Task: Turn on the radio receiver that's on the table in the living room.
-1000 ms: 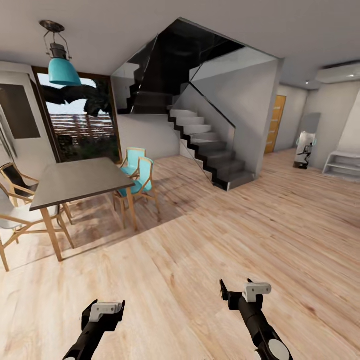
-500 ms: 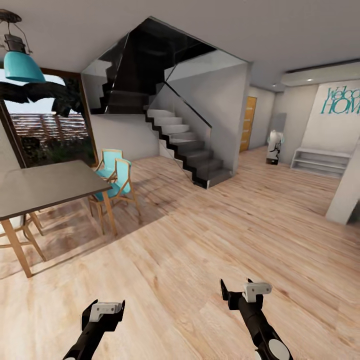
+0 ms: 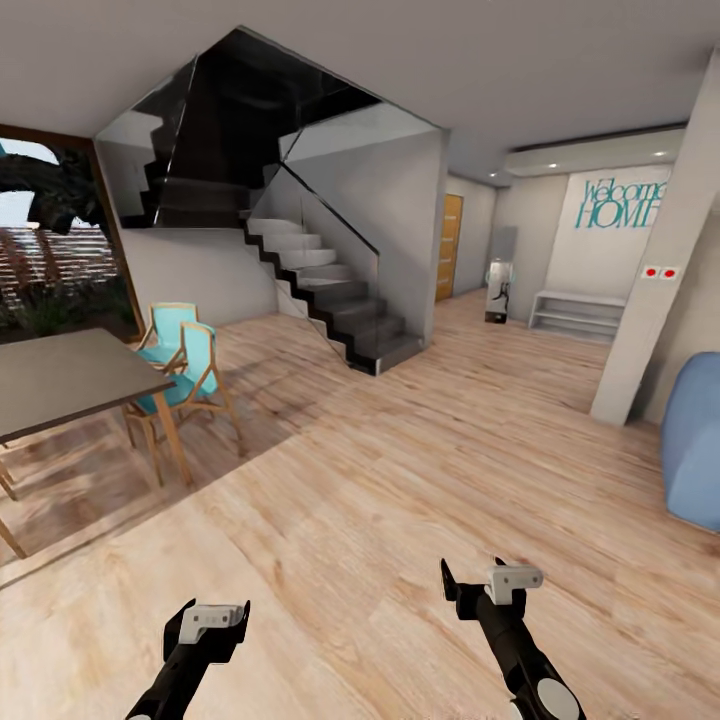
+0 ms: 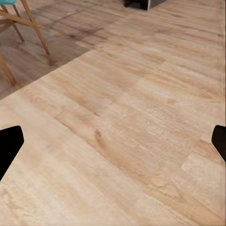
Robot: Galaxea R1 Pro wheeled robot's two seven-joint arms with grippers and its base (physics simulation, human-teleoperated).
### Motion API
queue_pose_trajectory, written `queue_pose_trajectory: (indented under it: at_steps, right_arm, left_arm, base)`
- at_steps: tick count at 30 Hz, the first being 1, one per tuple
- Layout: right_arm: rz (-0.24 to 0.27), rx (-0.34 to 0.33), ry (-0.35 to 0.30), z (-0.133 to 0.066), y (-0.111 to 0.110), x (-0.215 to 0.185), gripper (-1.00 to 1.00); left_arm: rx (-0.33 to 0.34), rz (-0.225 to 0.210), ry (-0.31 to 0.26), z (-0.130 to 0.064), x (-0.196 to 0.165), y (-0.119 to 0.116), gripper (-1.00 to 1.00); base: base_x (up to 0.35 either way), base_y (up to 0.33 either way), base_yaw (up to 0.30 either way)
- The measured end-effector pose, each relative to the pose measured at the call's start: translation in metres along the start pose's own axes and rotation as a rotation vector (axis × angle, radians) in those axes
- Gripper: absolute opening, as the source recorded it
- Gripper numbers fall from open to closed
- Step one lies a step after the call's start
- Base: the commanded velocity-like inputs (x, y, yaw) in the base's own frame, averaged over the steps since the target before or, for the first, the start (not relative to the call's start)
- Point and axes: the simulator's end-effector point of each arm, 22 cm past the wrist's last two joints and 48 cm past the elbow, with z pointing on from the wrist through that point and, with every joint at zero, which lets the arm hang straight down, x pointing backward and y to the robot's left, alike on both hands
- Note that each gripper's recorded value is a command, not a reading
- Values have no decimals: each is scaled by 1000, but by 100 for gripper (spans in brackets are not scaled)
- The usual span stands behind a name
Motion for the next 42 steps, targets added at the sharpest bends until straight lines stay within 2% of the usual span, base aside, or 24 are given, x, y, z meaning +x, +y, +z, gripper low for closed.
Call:
queue_pose_trajectory:
  at_steps: [42]
  right_arm:
    - [0,1,0,0,0,0,100]
  left_arm:
    - [0,0,0,0,0,0,100]
  base:
    - [0,0,-272]
